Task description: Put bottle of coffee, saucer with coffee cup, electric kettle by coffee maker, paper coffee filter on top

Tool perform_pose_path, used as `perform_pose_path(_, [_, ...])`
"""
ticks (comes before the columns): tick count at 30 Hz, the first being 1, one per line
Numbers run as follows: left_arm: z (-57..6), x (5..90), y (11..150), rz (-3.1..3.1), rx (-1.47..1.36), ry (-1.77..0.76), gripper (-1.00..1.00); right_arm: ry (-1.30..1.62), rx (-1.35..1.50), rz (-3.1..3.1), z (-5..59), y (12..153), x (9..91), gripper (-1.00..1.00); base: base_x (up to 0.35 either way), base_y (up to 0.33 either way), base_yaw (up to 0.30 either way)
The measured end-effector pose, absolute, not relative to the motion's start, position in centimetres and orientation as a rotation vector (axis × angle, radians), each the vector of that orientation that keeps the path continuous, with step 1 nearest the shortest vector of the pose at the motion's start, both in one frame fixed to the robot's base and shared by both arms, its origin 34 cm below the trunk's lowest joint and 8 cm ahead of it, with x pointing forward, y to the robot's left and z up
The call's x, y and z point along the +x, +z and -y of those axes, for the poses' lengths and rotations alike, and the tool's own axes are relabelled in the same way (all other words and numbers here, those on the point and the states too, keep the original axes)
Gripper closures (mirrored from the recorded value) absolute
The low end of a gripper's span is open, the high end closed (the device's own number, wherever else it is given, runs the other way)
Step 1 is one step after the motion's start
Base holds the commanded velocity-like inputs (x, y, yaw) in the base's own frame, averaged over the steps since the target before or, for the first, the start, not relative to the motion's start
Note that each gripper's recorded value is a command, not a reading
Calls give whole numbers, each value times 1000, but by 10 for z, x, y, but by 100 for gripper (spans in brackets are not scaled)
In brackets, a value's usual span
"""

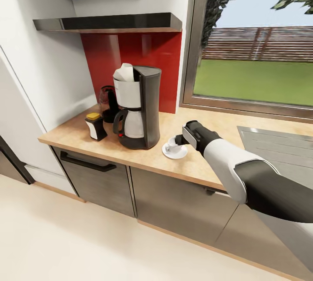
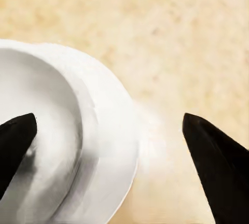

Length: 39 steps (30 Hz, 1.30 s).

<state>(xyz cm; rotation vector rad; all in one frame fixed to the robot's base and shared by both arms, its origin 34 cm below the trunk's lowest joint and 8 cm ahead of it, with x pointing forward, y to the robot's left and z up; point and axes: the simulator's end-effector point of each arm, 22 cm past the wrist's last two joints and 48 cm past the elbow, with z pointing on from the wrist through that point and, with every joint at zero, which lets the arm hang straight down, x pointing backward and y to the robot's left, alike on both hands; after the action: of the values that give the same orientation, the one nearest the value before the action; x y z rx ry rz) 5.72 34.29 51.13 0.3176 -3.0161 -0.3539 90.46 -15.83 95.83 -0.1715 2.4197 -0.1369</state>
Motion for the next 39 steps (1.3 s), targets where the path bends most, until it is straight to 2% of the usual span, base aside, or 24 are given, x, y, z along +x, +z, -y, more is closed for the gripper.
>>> perform_pose_path(19, [-343,57,511,3016,318,-354,-100,-138,-172,-2416,158,960,905,-100,0,0,0])
perform_pose_path(26, [-343,57,511,3016,323,-355,-100,-107,-167,-2287,147,1014,928,-100,0,0,0])
perform_pose_path(39, [-341,61,510,3026,309,-347,-100,-110,-172,-2256,145,1026,933,-100,0,0,0])
